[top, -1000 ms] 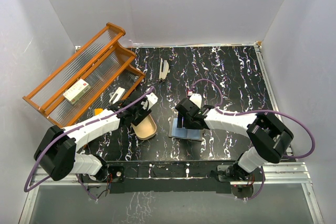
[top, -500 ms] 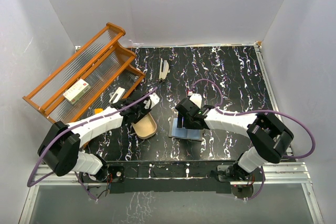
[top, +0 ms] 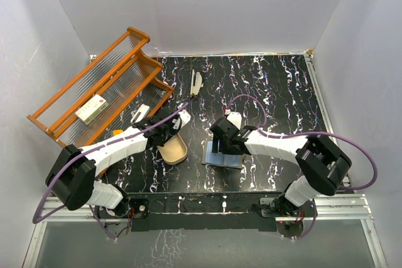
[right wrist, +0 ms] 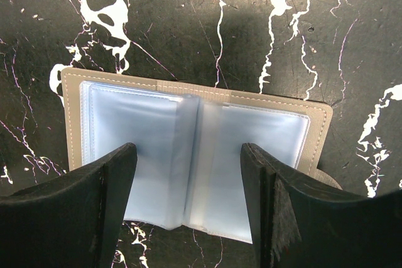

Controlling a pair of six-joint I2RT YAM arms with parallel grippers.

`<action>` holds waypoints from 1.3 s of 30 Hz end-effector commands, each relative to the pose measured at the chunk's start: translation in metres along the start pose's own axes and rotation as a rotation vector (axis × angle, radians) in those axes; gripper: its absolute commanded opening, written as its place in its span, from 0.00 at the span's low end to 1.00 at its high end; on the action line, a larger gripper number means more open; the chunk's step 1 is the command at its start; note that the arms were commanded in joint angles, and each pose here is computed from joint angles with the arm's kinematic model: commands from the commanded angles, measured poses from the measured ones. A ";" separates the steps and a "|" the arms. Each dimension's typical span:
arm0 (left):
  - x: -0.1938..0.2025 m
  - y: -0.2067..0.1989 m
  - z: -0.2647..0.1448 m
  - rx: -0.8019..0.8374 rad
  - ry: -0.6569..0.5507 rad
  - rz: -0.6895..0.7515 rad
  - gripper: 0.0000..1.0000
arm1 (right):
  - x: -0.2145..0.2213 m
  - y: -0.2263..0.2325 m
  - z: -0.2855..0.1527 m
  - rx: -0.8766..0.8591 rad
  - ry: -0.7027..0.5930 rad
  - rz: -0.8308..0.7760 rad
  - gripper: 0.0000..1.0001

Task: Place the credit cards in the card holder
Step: Adjust the storage box at the center of the board.

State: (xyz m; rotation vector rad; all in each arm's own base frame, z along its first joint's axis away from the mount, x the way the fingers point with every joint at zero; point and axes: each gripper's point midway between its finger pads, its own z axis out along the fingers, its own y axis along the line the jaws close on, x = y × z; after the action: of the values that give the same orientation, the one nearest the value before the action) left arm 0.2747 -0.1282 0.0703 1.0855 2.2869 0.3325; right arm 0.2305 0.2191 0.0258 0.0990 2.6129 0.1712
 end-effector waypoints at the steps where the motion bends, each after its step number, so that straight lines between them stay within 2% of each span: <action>1: -0.015 0.013 -0.018 -0.031 -0.057 -0.074 0.35 | 0.019 -0.006 0.012 0.009 0.058 0.012 0.66; 4: -0.019 0.019 -0.025 -0.060 -0.072 -0.172 0.42 | 0.017 -0.004 0.011 0.005 0.058 0.013 0.66; 8: -0.021 0.025 -0.038 -0.108 -0.057 -0.393 0.50 | 0.016 -0.003 0.010 0.001 0.055 0.013 0.66; 12: -0.007 0.020 -0.047 -0.135 0.000 -0.609 0.51 | 0.015 -0.001 0.009 -0.010 0.056 0.016 0.66; 16: 0.017 0.007 -0.052 -0.136 0.062 -0.758 0.53 | 0.013 0.002 0.004 -0.030 0.053 0.021 0.66; 19: 0.027 -0.002 -0.054 -0.120 0.058 -0.841 0.55 | 0.012 0.006 0.000 -0.054 0.047 0.027 0.66; 24: 0.037 -0.015 -0.048 -0.091 0.054 -0.914 0.57 | 0.006 0.016 -0.009 -0.114 0.042 -0.003 0.66; 31: 0.038 -0.027 -0.030 -0.071 0.073 -0.921 0.54 | -0.003 0.028 -0.023 -0.198 0.016 -0.040 0.66; 39: 0.036 -0.038 -0.016 -0.031 0.069 -0.900 0.41 | -0.001 0.023 -0.024 -0.187 0.014 -0.058 0.66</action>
State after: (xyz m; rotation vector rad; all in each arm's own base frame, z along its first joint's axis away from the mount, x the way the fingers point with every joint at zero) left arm 0.2180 -0.1187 0.0532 -0.0425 2.5655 0.0698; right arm 0.2175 0.2355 0.0425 -0.0086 2.6374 0.3595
